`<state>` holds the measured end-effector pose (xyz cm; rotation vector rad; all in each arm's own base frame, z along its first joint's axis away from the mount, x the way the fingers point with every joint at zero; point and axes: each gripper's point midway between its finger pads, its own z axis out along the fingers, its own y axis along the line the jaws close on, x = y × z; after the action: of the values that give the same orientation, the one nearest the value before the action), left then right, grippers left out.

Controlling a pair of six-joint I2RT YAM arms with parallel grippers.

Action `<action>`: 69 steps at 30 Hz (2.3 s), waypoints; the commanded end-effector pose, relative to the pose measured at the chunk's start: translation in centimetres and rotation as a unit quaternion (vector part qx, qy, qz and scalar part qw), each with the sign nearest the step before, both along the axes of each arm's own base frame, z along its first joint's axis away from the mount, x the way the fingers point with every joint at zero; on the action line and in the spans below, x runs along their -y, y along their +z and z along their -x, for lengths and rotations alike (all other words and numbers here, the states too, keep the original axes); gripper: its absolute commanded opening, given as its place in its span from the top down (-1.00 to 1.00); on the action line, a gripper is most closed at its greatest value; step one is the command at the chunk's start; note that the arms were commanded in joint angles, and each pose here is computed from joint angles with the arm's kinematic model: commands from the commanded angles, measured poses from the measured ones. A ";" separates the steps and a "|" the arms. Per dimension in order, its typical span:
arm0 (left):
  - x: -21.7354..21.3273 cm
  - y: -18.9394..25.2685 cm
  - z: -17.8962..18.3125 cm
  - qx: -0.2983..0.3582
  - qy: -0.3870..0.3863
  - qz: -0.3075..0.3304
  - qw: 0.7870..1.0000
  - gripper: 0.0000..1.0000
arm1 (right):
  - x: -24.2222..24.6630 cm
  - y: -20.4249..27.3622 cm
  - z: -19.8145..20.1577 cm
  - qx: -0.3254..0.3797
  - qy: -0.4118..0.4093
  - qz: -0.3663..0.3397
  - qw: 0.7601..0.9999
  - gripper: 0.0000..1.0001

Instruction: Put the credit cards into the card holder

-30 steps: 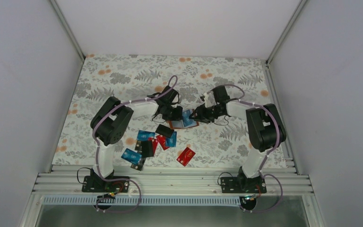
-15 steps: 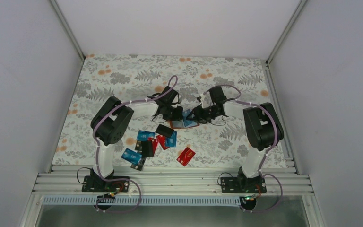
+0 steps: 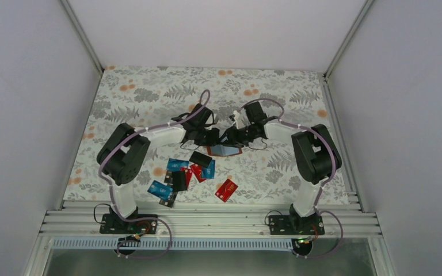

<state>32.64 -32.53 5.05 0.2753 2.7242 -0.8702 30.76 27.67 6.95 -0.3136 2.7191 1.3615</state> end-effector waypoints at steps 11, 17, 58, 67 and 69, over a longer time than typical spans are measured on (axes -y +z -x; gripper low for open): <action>-7.0 2.6 0.6 0.022 0.115 0.009 0.993 0.95 | -4.9 0.0 0.5 -0.010 0.039 -0.005 0.999 0.20; -9.3 2.0 2.0 0.025 0.116 -0.014 0.993 0.94 | -5.7 -0.6 0.5 -0.015 0.043 0.001 0.999 0.21; -5.3 -0.6 -1.3 0.014 0.059 -0.029 0.998 0.95 | -1.1 2.1 -4.2 0.036 -0.007 0.012 0.999 0.21; -8.8 0.6 1.4 0.022 0.087 -0.071 0.993 0.93 | -0.2 3.3 -3.3 0.053 -0.020 0.029 0.998 0.19; -9.6 0.9 2.2 0.023 0.090 -0.084 0.992 0.85 | 0.1 3.6 -2.7 0.058 -0.021 0.037 0.997 0.19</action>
<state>31.79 -24.63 5.24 0.0884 2.7235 -0.6710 34.31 28.29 9.05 -0.3158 2.6873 1.2568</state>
